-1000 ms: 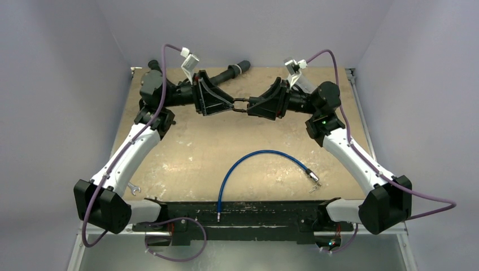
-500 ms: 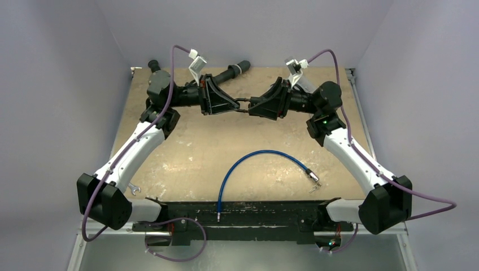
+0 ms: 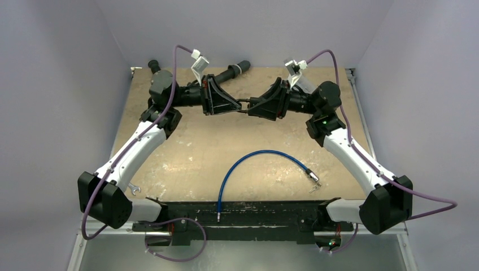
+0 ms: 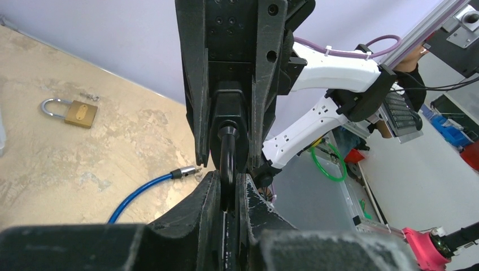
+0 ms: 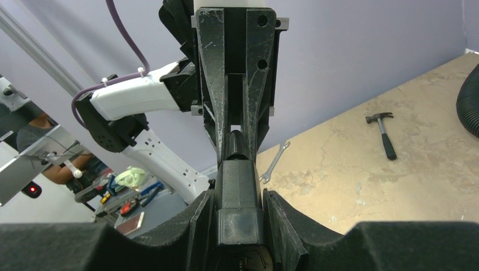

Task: Lock with the key
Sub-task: Lock the lock.

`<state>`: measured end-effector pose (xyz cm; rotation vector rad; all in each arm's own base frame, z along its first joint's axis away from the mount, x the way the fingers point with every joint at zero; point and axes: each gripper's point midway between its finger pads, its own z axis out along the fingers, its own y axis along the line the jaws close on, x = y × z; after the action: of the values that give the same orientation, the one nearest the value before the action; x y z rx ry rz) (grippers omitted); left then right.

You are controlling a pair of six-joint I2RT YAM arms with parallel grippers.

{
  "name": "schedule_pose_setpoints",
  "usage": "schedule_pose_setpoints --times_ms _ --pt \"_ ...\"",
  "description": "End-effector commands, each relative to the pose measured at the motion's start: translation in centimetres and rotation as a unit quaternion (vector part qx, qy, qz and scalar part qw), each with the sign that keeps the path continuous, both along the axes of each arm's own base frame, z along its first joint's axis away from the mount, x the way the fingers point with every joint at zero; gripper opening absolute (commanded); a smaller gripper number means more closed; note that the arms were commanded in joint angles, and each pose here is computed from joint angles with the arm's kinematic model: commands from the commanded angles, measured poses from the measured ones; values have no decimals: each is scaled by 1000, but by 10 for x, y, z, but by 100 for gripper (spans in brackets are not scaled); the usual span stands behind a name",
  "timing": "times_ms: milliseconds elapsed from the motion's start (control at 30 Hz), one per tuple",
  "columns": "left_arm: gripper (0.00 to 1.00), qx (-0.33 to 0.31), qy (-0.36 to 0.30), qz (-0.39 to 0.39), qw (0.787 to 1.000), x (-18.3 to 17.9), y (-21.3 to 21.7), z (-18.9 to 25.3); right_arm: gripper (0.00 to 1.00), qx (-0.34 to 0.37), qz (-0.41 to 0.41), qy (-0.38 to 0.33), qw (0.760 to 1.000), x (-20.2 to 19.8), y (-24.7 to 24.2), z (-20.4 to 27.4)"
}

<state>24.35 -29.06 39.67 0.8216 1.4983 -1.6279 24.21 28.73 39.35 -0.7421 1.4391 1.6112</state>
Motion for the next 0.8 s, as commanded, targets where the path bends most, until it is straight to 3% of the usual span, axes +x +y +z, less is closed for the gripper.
schedule_pose_setpoints --times_ms 0,767 --pt "0 -12 -22 -22 999 -13 -23 8 0 17 8 -34 999 -13 18 20" --pt "0 -15 -3 -49 999 -28 -48 -2 0 25 49 -36 998 -31 41 22"
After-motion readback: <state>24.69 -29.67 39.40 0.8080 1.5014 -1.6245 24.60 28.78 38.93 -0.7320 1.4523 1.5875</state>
